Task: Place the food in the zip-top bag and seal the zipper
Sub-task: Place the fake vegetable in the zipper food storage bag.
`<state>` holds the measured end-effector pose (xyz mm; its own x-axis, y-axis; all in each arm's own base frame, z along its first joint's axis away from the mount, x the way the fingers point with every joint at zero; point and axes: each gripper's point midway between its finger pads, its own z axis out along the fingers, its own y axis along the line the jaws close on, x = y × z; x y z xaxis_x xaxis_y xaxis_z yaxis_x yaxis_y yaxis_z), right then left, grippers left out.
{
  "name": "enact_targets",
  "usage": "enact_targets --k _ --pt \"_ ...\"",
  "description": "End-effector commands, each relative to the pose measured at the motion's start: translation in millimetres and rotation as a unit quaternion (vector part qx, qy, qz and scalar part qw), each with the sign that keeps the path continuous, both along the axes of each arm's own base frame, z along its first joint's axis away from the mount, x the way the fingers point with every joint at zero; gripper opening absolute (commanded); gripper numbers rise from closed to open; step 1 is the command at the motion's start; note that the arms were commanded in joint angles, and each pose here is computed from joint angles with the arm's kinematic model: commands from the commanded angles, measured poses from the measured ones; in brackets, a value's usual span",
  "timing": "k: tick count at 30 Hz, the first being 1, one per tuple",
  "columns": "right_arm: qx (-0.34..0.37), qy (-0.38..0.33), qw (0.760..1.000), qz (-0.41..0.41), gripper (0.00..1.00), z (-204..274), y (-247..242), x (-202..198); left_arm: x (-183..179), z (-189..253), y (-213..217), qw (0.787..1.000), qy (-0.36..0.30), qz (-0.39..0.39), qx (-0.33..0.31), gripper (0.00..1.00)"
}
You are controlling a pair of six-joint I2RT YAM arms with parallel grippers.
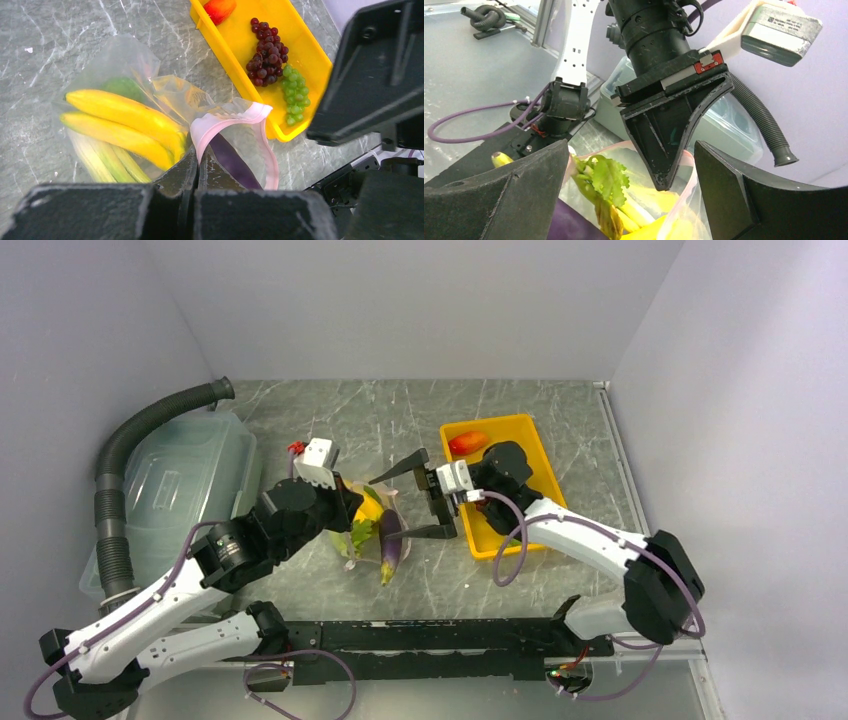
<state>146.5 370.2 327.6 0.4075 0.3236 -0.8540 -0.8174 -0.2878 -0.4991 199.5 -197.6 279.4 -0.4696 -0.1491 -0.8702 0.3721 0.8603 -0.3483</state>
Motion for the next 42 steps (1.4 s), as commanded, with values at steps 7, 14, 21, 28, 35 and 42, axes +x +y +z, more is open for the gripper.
enact_targets --k 7,14,21,28,35,42 --pt "-0.069 0.058 0.995 -0.049 1.00 17 -23 -9 3 34 -3 0.999 -0.026 0.004 -0.043 0.00" --pt "-0.124 0.109 0.985 -0.048 1.00 25 -45 -32 5 32 -3 0.999 -0.029 0.006 -0.041 0.00" --pt "-0.121 0.106 0.986 -0.048 1.00 25 -60 -47 7 33 -4 0.999 -0.034 0.009 -0.038 0.00" --pt "-0.145 0.129 0.980 -0.048 1.00 10 -73 -60 11 35 -6 0.998 -0.040 0.010 -0.040 0.00" --pt "-0.185 0.166 0.967 -0.048 1.00 -8 -83 -69 13 33 -10 0.998 -0.042 0.007 -0.038 0.00" --pt "-0.201 0.181 0.962 -0.048 1.00 -23 -87 -74 15 32 -14 0.998 -0.041 0.005 -0.038 0.00"
